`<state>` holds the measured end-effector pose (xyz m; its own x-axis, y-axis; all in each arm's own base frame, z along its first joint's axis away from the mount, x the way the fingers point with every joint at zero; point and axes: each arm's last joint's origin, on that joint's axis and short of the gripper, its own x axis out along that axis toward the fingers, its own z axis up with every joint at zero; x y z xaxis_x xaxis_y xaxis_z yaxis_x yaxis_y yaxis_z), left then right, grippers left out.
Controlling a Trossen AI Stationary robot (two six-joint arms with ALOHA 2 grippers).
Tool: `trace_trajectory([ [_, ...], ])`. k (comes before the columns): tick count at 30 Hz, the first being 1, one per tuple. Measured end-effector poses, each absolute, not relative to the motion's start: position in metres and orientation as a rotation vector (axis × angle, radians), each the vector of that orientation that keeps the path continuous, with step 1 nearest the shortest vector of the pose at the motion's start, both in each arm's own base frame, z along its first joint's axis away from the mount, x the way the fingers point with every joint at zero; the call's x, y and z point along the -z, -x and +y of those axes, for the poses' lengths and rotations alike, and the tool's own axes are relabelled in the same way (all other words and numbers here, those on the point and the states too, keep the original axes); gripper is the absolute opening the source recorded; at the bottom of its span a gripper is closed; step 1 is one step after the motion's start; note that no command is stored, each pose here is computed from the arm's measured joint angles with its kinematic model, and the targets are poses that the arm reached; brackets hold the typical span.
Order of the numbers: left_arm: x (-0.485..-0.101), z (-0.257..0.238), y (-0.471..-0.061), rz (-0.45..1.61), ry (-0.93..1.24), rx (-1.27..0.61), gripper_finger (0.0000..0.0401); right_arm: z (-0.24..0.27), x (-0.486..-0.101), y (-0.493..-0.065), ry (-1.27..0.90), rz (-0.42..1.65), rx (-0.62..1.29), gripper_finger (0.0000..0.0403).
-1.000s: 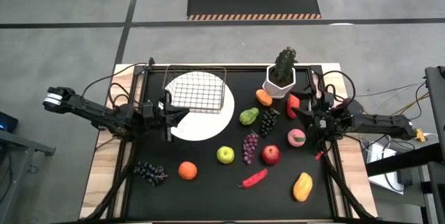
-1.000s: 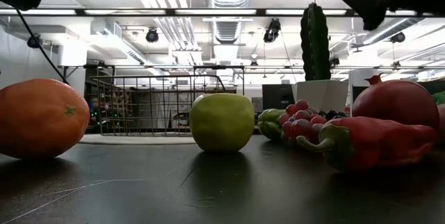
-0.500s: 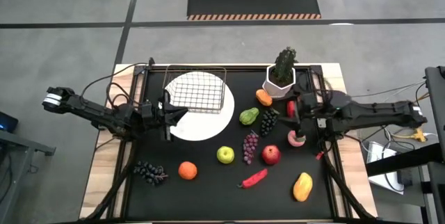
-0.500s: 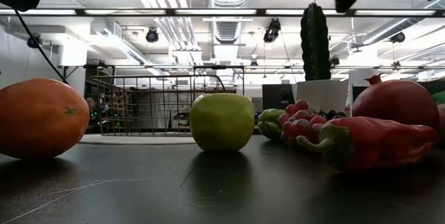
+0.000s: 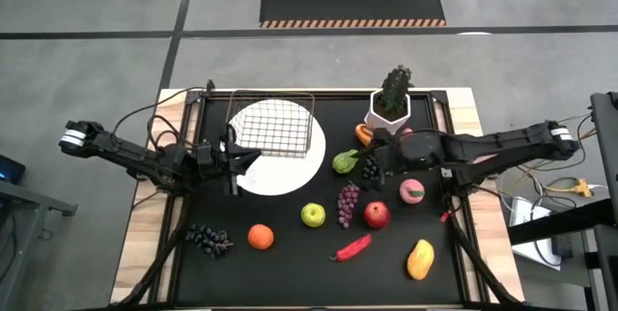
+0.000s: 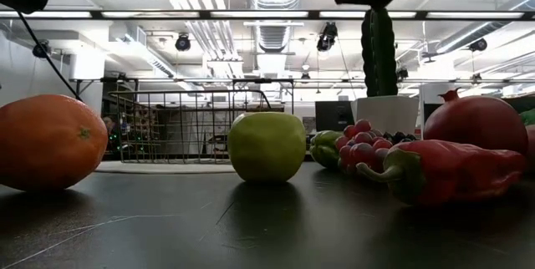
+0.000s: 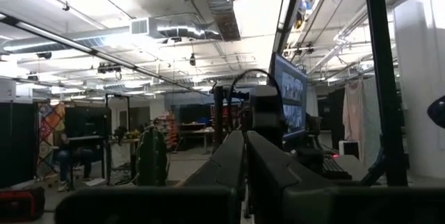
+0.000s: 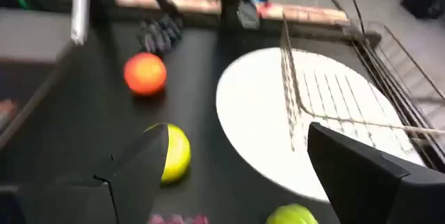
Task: Build produce basket
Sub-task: Put the chayote in the gold wire basket
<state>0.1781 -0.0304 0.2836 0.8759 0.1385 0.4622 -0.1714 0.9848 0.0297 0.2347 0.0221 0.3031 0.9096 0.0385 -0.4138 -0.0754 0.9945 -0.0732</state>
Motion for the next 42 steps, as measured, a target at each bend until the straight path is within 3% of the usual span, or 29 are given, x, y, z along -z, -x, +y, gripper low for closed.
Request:
trace_trajectory([
  [9, -0.283, -0.031, -0.178, -0.478, -0.024, -0.150, 0.0001, 0.023, -0.319, -0.271, 0.199, 0.715, -0.028, 0.0327],
  [19, -0.288, -0.028, -0.169, -0.496, -0.182, -0.227, 0.0001, 0.012, -0.320, -0.306, 0.209, 1.046, 0.012, 0.0327],
  [32, -0.264, -0.028, -0.169, -0.419, -0.181, -0.214, 0.0001, -0.020, -0.256, -0.327, 0.127, 1.506, 0.085, 0.0360],
  [42, -0.266, -0.024, -0.154, -0.471, -0.171, -0.223, 0.0001, -0.024, -0.212, -0.350, 0.227, 1.600, 0.057, 0.0336],
])
